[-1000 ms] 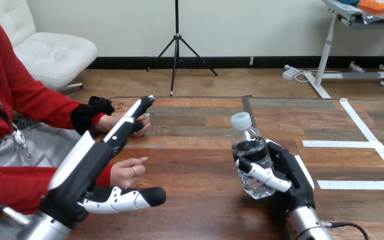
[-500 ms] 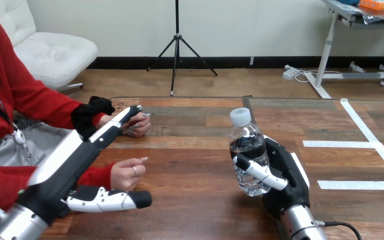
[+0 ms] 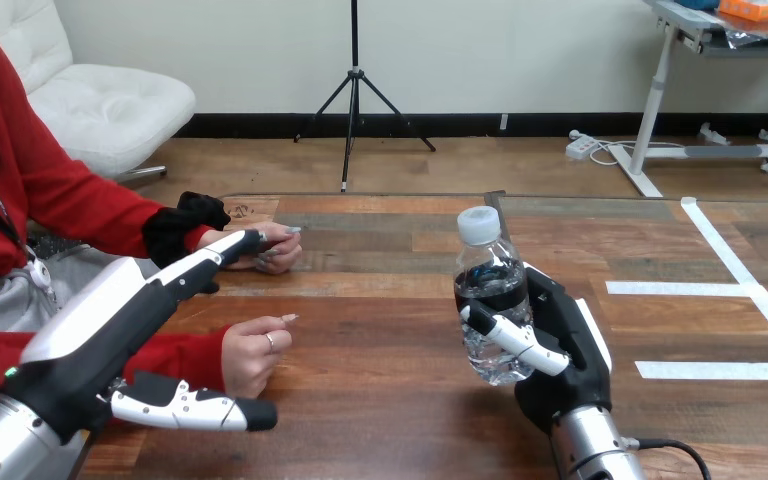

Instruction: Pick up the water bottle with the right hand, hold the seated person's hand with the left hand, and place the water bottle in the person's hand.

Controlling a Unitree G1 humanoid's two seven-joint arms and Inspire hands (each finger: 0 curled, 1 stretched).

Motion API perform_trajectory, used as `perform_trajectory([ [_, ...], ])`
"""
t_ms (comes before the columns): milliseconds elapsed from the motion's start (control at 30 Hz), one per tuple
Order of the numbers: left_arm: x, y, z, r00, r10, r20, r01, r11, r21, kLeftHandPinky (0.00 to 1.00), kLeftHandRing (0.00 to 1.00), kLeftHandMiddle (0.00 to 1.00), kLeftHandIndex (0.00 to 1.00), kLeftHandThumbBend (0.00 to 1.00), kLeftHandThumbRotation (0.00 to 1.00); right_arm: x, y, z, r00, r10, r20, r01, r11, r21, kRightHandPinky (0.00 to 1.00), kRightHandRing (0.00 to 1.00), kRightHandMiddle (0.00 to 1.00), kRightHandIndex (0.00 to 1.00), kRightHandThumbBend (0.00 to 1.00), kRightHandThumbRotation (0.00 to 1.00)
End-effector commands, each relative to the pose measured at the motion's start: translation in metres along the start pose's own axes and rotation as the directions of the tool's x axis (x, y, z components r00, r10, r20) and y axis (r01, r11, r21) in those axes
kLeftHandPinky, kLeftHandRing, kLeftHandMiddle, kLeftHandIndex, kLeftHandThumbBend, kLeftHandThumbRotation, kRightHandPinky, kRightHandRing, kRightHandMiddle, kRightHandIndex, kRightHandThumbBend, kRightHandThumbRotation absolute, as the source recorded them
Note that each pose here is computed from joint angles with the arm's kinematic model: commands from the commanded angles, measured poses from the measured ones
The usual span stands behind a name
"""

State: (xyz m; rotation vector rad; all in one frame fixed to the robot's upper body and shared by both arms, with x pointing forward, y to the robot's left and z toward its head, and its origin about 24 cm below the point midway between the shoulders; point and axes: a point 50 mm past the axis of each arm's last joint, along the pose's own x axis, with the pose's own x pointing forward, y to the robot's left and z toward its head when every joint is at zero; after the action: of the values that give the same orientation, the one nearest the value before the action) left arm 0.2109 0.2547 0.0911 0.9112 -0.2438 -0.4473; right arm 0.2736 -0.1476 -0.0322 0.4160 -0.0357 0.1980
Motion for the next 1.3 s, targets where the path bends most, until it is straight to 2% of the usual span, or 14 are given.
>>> perform_trajectory([
  [0, 0.009, 0.026, 0.005, 0.999, 0.031, 0.036, -0.035, 0.995, 0.094, 0.74, 0.84, 0.89, 0.90, 1.00, 0.42, 0.016, 0.012, 0.020, 0.992, 0.056, 0.111, -0.055, 0.998, -0.018, 0.15, 0.19, 0.31, 0.40, 0.93, 0.00],
  [400, 0.009, 0.038, -0.005, 0.999, -0.041, -0.017, 0.044, 0.976, 0.212, 0.72, 0.81, 0.87, 0.89, 1.00, 0.44, 0.014, 0.018, 0.020, 0.990, 0.079, 0.115, -0.075, 0.996, -0.039, 0.14, 0.18, 0.29, 0.40, 0.94, 0.01],
  [900, 0.013, 0.047, -0.016, 0.993, -0.104, -0.064, 0.118, 0.947, 0.300, 0.72, 0.81, 0.86, 0.88, 1.00, 0.42, 0.012, 0.021, 0.020, 0.986, 0.105, 0.128, -0.101, 0.994, -0.036, 0.14, 0.19, 0.31, 0.40, 0.92, 0.00],
  [1267, 0.018, 0.050, -0.023, 0.988, -0.130, -0.081, 0.150, 0.930, 0.335, 0.71, 0.79, 0.85, 0.87, 1.00, 0.39, 0.010, 0.022, 0.023, 0.983, 0.116, 0.139, -0.109, 0.992, -0.056, 0.14, 0.19, 0.31, 0.40, 0.91, 0.00],
])
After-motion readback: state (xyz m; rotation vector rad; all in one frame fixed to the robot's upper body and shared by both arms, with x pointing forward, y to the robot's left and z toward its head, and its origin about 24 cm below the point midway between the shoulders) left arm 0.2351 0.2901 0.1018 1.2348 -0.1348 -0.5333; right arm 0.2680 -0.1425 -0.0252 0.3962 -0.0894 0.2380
